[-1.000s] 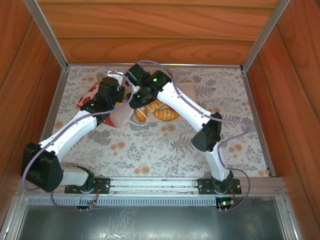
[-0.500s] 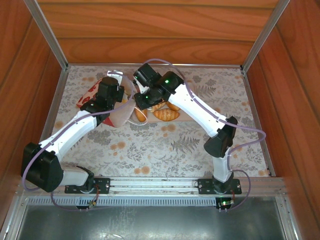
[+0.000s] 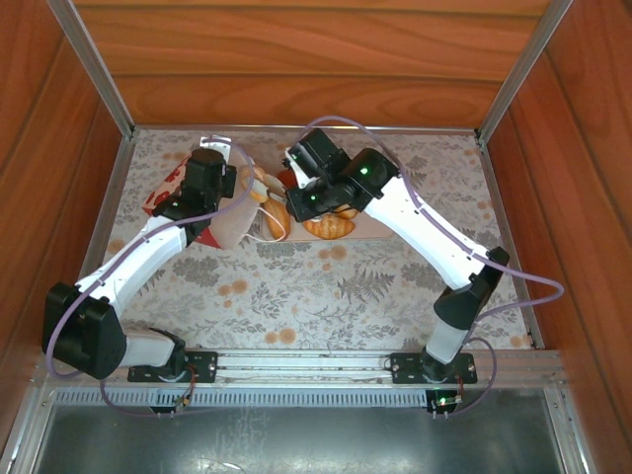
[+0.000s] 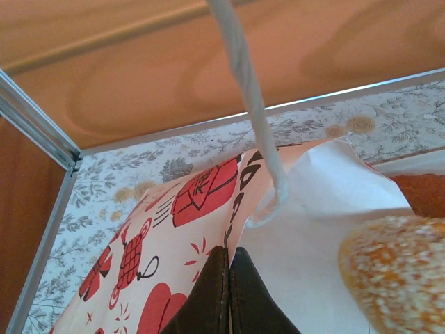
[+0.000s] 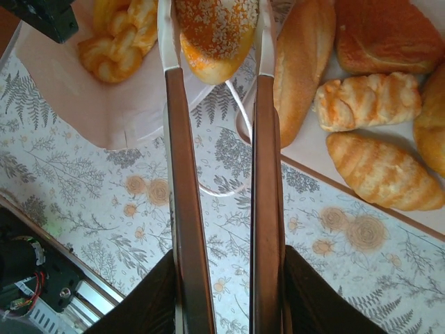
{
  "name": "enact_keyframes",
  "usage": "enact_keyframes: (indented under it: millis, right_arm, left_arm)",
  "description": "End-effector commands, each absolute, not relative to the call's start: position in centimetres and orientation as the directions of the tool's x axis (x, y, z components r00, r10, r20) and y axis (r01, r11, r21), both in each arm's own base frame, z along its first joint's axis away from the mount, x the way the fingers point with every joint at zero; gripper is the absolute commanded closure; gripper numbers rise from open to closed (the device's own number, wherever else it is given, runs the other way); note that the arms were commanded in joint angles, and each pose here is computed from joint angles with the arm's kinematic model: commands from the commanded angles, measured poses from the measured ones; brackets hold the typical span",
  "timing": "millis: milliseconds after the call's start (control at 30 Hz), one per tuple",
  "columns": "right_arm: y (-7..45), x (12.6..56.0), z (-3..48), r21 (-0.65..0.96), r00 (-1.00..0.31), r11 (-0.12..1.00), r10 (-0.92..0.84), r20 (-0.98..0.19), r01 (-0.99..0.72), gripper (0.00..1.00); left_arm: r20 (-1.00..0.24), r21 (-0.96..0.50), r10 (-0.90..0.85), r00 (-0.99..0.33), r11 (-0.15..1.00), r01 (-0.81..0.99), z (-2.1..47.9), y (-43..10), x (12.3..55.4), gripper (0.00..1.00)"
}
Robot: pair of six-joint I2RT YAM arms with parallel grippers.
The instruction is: Take the fake bread out of the paper bag
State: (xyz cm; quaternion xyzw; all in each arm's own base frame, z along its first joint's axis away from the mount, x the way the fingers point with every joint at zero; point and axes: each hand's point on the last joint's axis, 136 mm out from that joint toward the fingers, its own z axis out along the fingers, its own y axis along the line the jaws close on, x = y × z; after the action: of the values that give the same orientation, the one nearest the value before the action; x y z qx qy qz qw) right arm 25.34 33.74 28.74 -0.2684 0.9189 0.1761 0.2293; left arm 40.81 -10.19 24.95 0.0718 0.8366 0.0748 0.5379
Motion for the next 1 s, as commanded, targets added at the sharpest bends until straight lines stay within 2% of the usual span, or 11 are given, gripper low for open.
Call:
enact_keyframes:
  millis: [0, 200, 433, 700, 967]
  right_arm:
    - [32.3, 25.5, 30.6, 0.178, -0.734, 0.82, -0.364, -0.573, -0.545, 1.0]
    - [28.2, 25.3, 33.1, 0.138, -0.706, 0.86, -0.3, -0.641, -0.491, 1.0]
    - [22.1, 26.8, 33.0, 0.082, -0.704, 0.928, -0.215, -0.677, -0.363, 1.0]
    - [16.2, 29.0, 30.6, 0.086, -0.721, 0.965, -0.123, -0.682, -0.246, 1.0]
    - [13.9, 31.5, 26.5, 0.106, -0.781, 0.974, -0.095, -0.617, -0.202, 1.0]
  left_arm:
    - [-0.902, 0.167, 0.163, -0.4, 0.986, 0.024, 25.9, -9.7, 40.6, 1.0]
    - [-0.903, 0.155, 0.154, -0.402, 0.988, 0.03, 25.8, -9.9, 40.6, 1.0]
    - [-0.909, 0.133, 0.14, -0.393, 0.99, 0.046, 26.2, -10.2, 40.6, 1.0]
    - [-0.914, 0.122, 0.137, -0.383, 0.991, 0.062, 26.7, -10.5, 40.4, 1.0]
    - [-0.912, 0.116, 0.14, -0.386, 0.99, 0.086, 26.4, -10.9, 40.4, 1.0]
